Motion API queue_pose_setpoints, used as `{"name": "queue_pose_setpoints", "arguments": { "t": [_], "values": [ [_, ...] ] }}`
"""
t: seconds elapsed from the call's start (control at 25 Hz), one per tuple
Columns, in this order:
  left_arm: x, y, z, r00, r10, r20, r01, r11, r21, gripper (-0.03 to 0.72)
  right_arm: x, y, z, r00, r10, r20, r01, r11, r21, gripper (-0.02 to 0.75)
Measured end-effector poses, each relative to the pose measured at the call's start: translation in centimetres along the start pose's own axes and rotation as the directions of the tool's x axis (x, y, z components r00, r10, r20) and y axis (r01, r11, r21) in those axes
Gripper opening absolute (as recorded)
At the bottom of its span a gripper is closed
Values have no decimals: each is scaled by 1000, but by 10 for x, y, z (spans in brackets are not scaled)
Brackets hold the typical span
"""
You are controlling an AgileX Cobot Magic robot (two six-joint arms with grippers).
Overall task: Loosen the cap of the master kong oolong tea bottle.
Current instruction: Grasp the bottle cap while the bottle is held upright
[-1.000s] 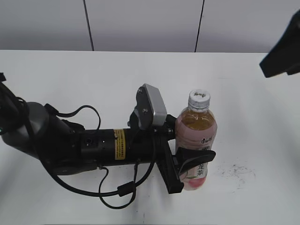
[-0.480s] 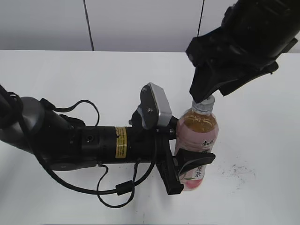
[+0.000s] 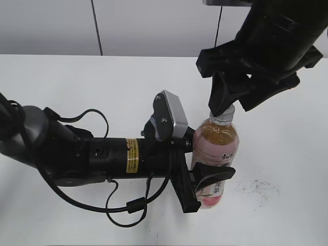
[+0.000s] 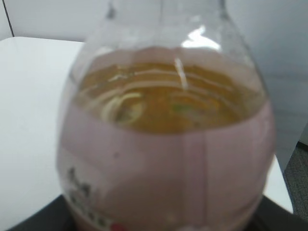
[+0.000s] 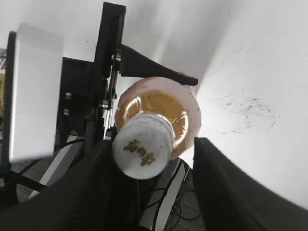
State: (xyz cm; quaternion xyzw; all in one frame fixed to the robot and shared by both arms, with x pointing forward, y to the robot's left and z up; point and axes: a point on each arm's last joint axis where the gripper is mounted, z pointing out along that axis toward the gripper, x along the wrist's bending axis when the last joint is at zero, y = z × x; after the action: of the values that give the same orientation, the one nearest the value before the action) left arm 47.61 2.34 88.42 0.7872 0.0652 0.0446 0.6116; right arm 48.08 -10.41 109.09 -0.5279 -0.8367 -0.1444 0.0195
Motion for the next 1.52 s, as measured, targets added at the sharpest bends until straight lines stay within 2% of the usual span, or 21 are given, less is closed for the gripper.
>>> {"name": "queue_pose_setpoints", "arguments": {
  "t": [0.28,0.4,0.52,0.68,0.8,0.92,1.0,1.12,1.2,1.28,1.36,1.4,1.52],
  "values": [
    [0,0,0,1000,0,1,0,1000,0,386,1,5,18,999,30,-20,-29,998,56,389],
    [0,0,0,1000,0,0,0,1000,1,386,1,6,17,1000,12,-13,-11,999,52,296],
    [1,1,0,1000,0,-4,0,1000,-1,386,1,9,15,999,-54,-5,54,997,49,295],
    [3,5,0,1000,-11,-17,10,1000,-23,386,2,15,6,963,-271,3,271,962,23,283],
    [3,6,0,1000,-14,-18,13,999,-37,386,3,17,3,868,-497,1,497,868,12,282],
    [3,6,0,1000,-13,-18,12,999,-37,386,3,17,3,694,-720,-9,720,694,10,278],
    [2,6,0,1000,-10,-14,9,999,-36,386,4,16,3,543,-840,-15,840,543,6,278],
    [2,6,0,1000,-5,-12,5,999,-33,385,4,16,3,377,-926,-19,926,377,2,278],
    [2,6,0,1000,-4,-11,3,999,-32,385,4,16,3,335,-942,-20,942,335,1,278],
    [2,6,0,1000,-4,-11,3,999,-32,385,4,16,3,335,-942,-20,942,335,1,278],
    [2,6,0,1000,-3,-11,3,999,-32,385,4,16,3,367,-930,-20,930,367,2,298],
    [2,5,0,1000,-6,-14,5,1000,-18,385,4,17,2,395,-919,-13,919,395,-5,341],
    [2,1,0,1000,-2,-8,2,1000,5,385,7,19,-3,470,-882,6,882,470,-43,549]
  ]
}}
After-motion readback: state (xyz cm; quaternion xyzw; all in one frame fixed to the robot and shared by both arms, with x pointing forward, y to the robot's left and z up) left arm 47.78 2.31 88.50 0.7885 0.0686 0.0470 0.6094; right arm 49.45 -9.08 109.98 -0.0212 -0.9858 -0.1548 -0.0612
